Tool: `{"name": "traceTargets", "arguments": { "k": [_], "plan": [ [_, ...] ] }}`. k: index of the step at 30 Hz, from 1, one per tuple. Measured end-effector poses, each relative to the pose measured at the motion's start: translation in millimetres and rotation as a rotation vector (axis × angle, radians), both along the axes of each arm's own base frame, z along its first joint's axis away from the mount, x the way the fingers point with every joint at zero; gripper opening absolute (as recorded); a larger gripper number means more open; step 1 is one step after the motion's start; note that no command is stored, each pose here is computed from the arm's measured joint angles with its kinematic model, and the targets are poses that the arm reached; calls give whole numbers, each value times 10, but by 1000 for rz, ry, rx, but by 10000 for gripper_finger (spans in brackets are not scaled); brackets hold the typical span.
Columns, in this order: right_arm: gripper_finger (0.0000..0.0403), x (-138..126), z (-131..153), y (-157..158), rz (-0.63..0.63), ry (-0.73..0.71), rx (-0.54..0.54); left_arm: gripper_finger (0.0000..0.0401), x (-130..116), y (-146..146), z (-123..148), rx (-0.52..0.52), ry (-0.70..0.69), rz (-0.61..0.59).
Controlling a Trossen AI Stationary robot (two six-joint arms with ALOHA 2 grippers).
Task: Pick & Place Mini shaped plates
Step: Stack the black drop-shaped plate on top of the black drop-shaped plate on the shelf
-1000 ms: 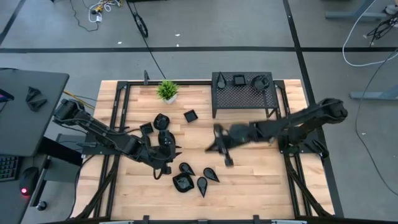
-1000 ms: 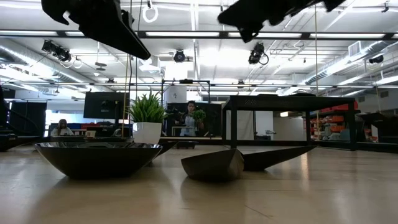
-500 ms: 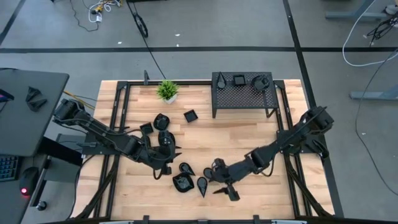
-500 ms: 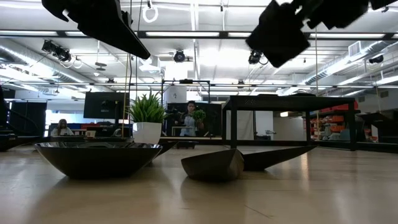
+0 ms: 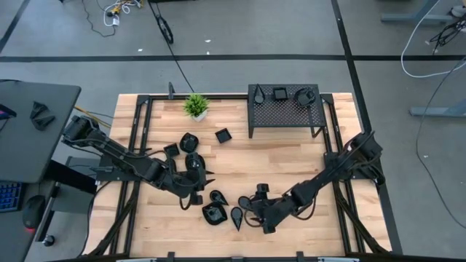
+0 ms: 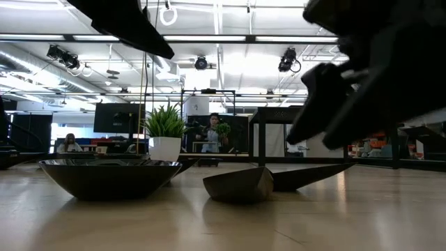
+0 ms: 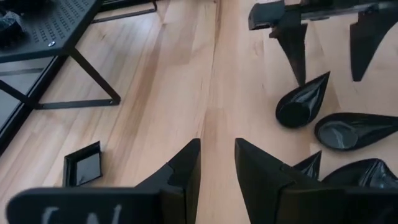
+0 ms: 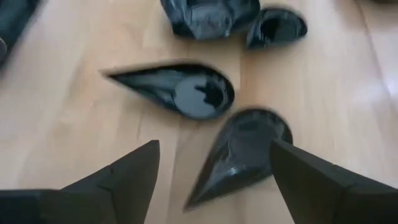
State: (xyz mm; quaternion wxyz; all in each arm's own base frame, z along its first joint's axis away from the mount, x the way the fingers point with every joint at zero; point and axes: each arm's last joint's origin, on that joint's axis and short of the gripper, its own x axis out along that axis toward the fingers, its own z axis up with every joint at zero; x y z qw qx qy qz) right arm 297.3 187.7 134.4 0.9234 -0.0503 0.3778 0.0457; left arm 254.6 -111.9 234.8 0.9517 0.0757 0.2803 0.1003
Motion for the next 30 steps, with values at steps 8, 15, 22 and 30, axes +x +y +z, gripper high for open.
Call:
{"name": "traceTargets", "arguments": {
  "k": [8,15,22,30],
  "plan": [
    [302,-32,-170,-29,-24,74,-75,103,7,-3,8,-45,-22,25],
    [302,-43,-179,-64,-93,65,-118,103,21,-12,29,-78,-53,36],
    [302,1,-202,-244,-197,85,-173,103,26,-15,37,-83,-62,36],
    [302,131,-190,-461,-157,90,-259,103,27,-15,36,-82,-62,35]
  ]
}}
